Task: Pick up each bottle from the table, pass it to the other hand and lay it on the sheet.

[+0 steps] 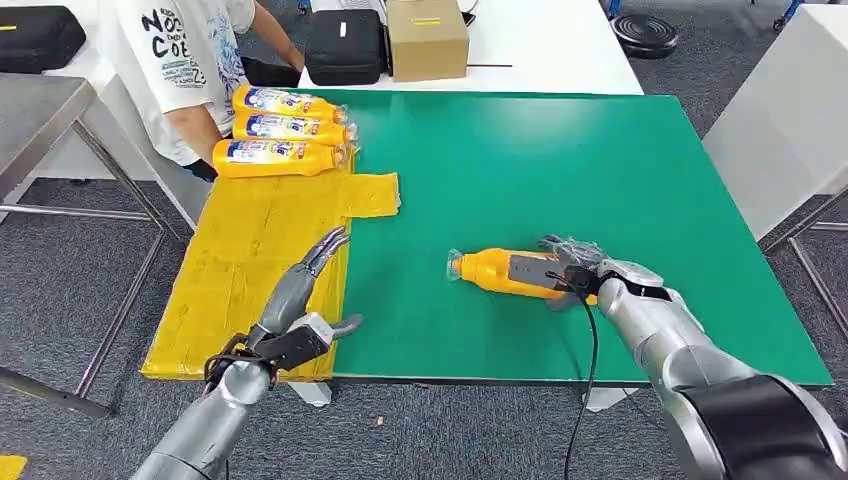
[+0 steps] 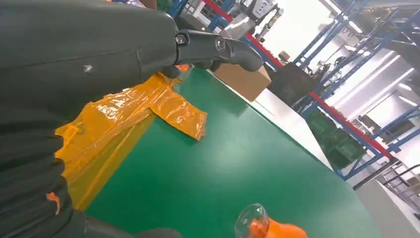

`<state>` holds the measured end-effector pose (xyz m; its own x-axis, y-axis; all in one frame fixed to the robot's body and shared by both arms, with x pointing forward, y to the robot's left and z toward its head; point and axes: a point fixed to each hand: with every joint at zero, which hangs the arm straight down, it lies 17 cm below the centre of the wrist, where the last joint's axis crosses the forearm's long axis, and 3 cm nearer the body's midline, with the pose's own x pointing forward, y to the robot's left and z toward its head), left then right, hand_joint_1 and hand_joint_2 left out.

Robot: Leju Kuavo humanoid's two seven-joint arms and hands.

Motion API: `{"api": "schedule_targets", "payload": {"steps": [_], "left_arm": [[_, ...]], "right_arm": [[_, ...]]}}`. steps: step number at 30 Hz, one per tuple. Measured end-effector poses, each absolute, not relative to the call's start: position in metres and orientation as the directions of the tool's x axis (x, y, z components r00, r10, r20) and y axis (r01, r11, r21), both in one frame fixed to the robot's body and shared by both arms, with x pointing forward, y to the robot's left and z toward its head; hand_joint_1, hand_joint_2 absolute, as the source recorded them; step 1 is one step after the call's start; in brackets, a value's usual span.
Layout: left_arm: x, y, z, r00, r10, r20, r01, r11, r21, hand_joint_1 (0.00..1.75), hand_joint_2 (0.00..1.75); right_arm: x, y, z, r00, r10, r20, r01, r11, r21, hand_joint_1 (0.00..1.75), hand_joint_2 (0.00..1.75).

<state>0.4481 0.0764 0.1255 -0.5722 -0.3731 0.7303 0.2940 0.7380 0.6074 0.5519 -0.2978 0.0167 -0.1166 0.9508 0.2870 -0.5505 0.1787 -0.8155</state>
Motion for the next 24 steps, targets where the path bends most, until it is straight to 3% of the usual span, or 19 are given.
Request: {"api": "schedule_targets", "payload": {"steps": [24], "left_arm": [[0.4495, 0.0738, 0.1268, -0.569, -0.372, 0.734, 0.295, 0.740, 0.604, 0.00, 1.75]], "right_arm": [[0.5514, -0.2964, 0.0178, -0.141, 0.946, 0.290, -0.546, 0.170, -0.820, 1.75, 1.75]]}}
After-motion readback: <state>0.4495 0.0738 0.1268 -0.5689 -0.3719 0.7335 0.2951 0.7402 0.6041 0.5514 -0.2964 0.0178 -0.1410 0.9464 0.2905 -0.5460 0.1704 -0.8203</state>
